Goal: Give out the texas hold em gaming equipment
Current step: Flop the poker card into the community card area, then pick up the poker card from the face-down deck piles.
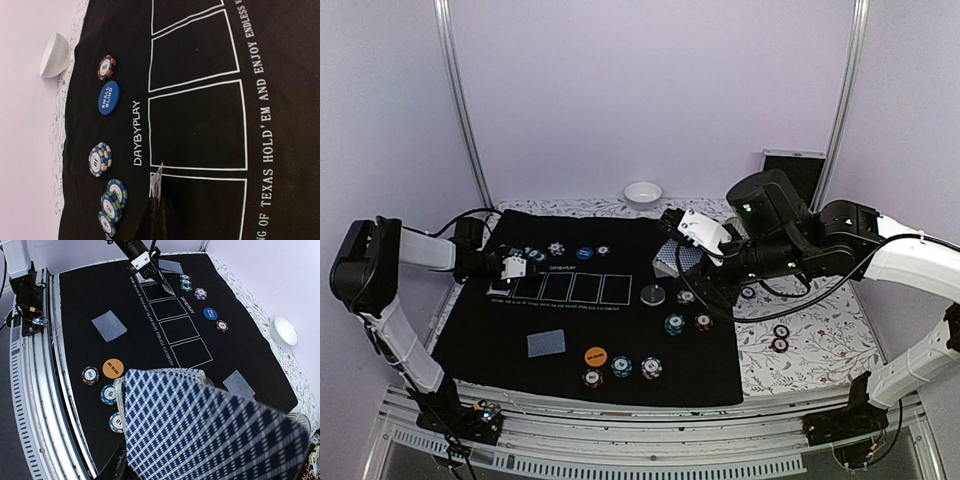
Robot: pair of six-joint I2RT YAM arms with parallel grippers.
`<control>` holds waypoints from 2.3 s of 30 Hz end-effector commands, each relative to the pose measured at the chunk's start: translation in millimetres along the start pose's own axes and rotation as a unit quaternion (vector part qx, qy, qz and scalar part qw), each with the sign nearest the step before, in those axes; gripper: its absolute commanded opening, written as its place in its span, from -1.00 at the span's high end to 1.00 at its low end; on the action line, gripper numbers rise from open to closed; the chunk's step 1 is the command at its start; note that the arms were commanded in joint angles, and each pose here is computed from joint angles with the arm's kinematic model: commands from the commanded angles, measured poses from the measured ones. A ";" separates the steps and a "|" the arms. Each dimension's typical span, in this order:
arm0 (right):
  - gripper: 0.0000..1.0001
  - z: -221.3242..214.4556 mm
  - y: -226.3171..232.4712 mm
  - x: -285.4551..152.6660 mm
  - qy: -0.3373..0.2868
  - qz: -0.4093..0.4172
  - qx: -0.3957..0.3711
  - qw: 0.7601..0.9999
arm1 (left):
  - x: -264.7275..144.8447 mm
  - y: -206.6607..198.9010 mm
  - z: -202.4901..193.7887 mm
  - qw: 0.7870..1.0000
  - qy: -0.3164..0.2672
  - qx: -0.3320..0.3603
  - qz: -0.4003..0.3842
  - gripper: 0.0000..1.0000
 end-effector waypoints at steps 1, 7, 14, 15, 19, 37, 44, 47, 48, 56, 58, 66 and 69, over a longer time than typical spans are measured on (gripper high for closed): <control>0.92 7.2 -0.6 -4.8 -0.017 -0.005 0.004 1.000 | 0.5 -12.6 -7.7 0.999 0.013 -0.013 -0.050 1.00; 0.92 7.8 -1.6 -8.9 -0.021 -0.008 0.005 1.000 | 1.4 -20.3 -8.0 0.993 0.009 -0.046 -0.105 1.00; 0.92 5.5 -2.0 -9.5 -0.019 -0.011 0.007 1.000 | 5.4 -21.5 0.5 0.991 -0.017 -0.060 -0.121 1.00; 0.92 5.5 -2.5 -9.6 -0.019 -0.012 0.007 1.000 | 6.4 -22.1 2.7 0.990 -0.023 -0.063 -0.124 1.00; 0.92 5.7 -3.1 -12.0 -0.021 -0.015 0.007 1.000 | 9.8 -26.3 6.6 0.986 -0.030 -0.075 -0.146 1.00; 0.92 4.2 -3.7 -14.2 -0.019 -0.019 0.006 1.000 | -1.8 -16.3 7.8 0.987 -0.010 -0.076 -0.141 -0.96; 0.92 4.8 -4.6 -14.4 -0.018 -0.023 0.006 1.000 | -51.2 51.5 42.5 0.997 -0.053 -0.050 -0.013 -0.96; 0.92 4.8 -4.5 -14.2 -0.018 -0.022 0.006 1.000 | -91.9 86.1 73.8 0.991 -0.099 -0.028 0.089 -0.96; 0.92 5.1 -4.7 -13.8 -0.018 -0.022 0.006 1.000 | -105.1 94.8 84.3 0.985 -0.122 -0.027 0.119 -0.96; 0.92 9.3 -4.8 -10.1 -0.023 -0.017 0.004 1.000 | -172.9 134.7 140.0 0.908 -0.323 -0.146 0.223 -0.96; 0.92 9.9 -4.2 -9.2 -0.022 -0.016 0.005 1.000 | -179.3 149.9 139.7 0.884 -0.337 -0.230 0.231 -0.96; 0.92 13.0 -3.8 -4.2 -0.019 -0.014 0.003 1.000 | -205.8 180.5 143.7 0.836 -0.321 -0.337 0.292 -0.96; 0.92 14.7 -3.1 -0.8 -0.017 -0.013 0.002 1.000 | -217.4 167.6 157.9 0.813 -0.392 -0.313 0.296 -0.96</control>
Point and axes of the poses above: each gripper's point midway between its finger pads, its own x axis out along the fingers, its own y axis along the line the jaws close on, z = x × y, the point moved 9 cm from there along -x, back along the fingers, and after that the axes turned 12 degrees about x, right-handed, at the moved point
